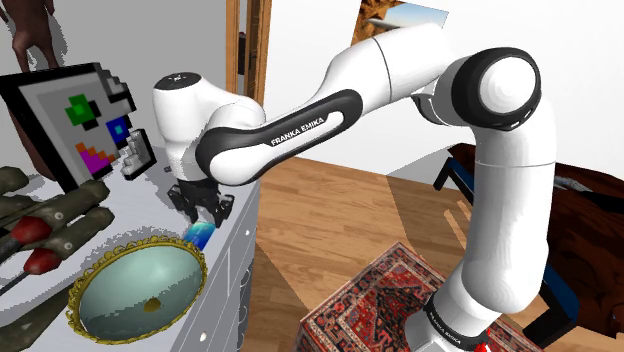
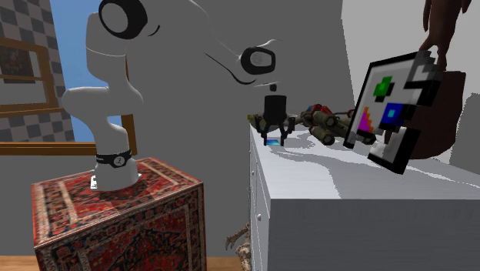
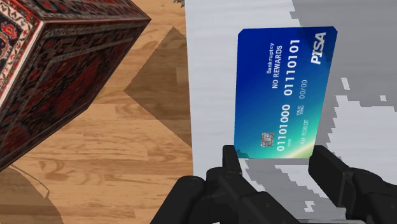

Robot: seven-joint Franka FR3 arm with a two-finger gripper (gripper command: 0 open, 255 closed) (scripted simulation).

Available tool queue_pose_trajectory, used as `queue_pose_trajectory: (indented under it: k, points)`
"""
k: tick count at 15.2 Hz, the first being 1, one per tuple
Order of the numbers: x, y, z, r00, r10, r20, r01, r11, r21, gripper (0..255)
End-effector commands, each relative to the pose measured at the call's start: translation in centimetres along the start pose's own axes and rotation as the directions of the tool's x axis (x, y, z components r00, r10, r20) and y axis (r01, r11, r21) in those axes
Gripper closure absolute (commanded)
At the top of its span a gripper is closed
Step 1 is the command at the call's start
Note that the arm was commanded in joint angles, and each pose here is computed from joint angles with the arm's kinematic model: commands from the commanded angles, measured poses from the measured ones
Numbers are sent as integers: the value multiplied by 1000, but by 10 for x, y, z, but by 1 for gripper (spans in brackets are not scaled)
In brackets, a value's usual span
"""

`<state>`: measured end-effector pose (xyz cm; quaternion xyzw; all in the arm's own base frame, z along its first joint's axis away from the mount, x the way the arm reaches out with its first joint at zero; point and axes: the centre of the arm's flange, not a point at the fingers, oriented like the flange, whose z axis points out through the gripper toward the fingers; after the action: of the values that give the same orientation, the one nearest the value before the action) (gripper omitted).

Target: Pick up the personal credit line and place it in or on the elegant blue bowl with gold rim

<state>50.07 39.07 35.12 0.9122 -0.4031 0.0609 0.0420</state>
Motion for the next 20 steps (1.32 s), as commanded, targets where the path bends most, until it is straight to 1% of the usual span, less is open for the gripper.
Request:
queue_pose_trajectory:
  k: [1, 20]
  points:
    - [1, 1, -11, 1000, 0, 0, 0, 1000, 0, 255]
    - [16, 4, -110, 1000, 0, 0, 0, 1000, 0, 255]
